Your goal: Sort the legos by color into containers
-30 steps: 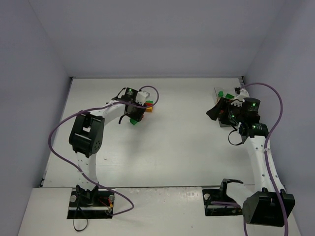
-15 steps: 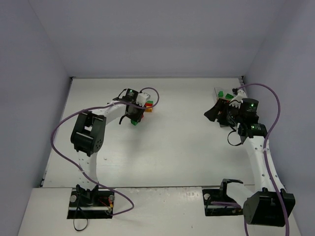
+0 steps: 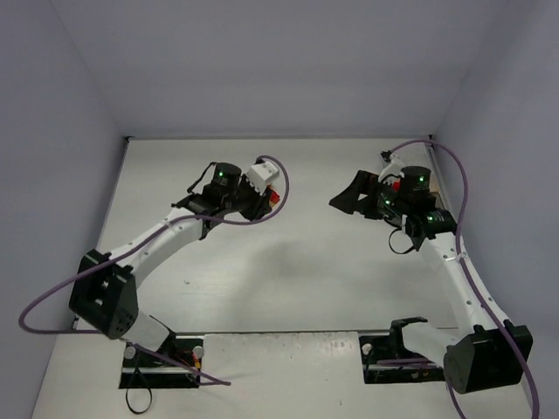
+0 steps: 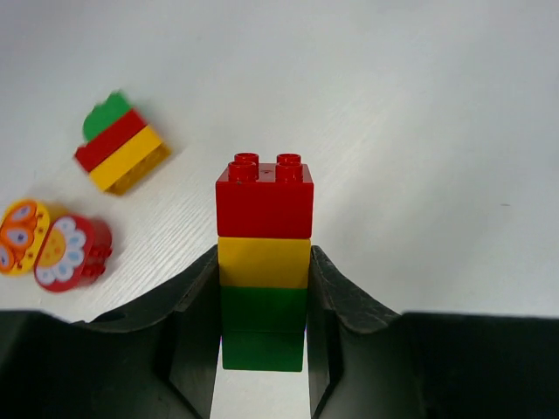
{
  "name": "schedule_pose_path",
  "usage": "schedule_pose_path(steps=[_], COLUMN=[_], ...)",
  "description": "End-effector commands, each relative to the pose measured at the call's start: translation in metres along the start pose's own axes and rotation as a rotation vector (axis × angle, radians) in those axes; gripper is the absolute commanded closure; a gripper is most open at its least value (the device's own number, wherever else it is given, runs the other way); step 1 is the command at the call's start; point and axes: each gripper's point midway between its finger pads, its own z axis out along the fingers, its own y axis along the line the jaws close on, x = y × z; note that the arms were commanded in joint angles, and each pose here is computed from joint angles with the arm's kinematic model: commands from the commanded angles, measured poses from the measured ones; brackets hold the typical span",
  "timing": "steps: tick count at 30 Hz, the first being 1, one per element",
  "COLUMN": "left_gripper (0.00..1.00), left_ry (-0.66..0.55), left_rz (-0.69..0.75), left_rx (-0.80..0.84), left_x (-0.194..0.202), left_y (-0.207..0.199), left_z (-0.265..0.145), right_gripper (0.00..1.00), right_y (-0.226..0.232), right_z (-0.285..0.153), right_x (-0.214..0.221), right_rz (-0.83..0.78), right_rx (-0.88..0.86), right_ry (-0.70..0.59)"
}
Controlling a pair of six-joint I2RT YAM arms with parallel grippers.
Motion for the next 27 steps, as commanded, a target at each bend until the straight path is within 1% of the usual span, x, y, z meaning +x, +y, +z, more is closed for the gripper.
schedule_pose_path(steps=[1, 3, 4, 6, 8, 11, 14, 22, 23, 24, 26, 27], left_gripper=[0.86, 0.86, 0.86, 0.86, 0.86, 0.86, 0.86, 0.86, 0.86, 0.86, 0.86, 0.86], left_ry=[-0.182, -0.224, -0.234, -0.245, -0.259, -0.264, -0.263, -0.294, -0.295, -0.294, -0.293, -0.289], left_rz=[0.124, 0.146, 0.154, 0.165, 0.173, 0.186, 0.198, 0.227, 0.227, 0.227, 0.226, 0.224], left_rx=[0.088, 0.108, 0.116, 0.133, 0.139, 0.141, 0.134, 0.104, 0.103, 0.105, 0.102, 0.105], left_x=[-0.046, -0.055, -0.054, -0.055, -0.054, -0.051, -0.049, -0.053, -0.054, -0.053, -0.052, -0.050], left_y=[-0.038, -0.051, -0.058, -0.068, -0.074, -0.081, -0.082, -0.082, -0.083, -0.083, -0.083, -0.083], left_z=[-0.022, -0.036, -0.042, -0.046, -0.052, -0.057, -0.058, -0.070, -0.071, -0.071, -0.072, -0.071], right_gripper=[0.19, 0.20, 0.20, 0.20, 0.20, 0.20, 0.21, 0.27, 0.29, 0.34, 0.42, 0.50], right_y=[0.055, 0.069, 0.084, 0.090, 0.110, 0.123, 0.132, 0.135, 0.135, 0.136, 0.137, 0.139], right_z=[0.011, 0.020, 0.022, 0.031, 0.036, 0.051, 0.062, 0.081, 0.082, 0.083, 0.083, 0.083], right_x=[-0.020, -0.019, -0.019, -0.015, -0.015, -0.002, 0.011, 0.038, 0.040, 0.042, 0.042, 0.043], right_rz=[-0.025, -0.026, -0.027, -0.019, -0.039, -0.039, -0.056, -0.058, -0.059, -0.060, -0.064, -0.065], right_rx=[-0.142, -0.170, -0.201, -0.202, -0.250, -0.273, -0.275, -0.261, -0.261, -0.262, -0.264, -0.268], right_ry=[-0.030, -0.022, -0.019, 0.001, 0.004, 0.060, 0.087, 0.144, 0.149, 0.154, 0.149, 0.150])
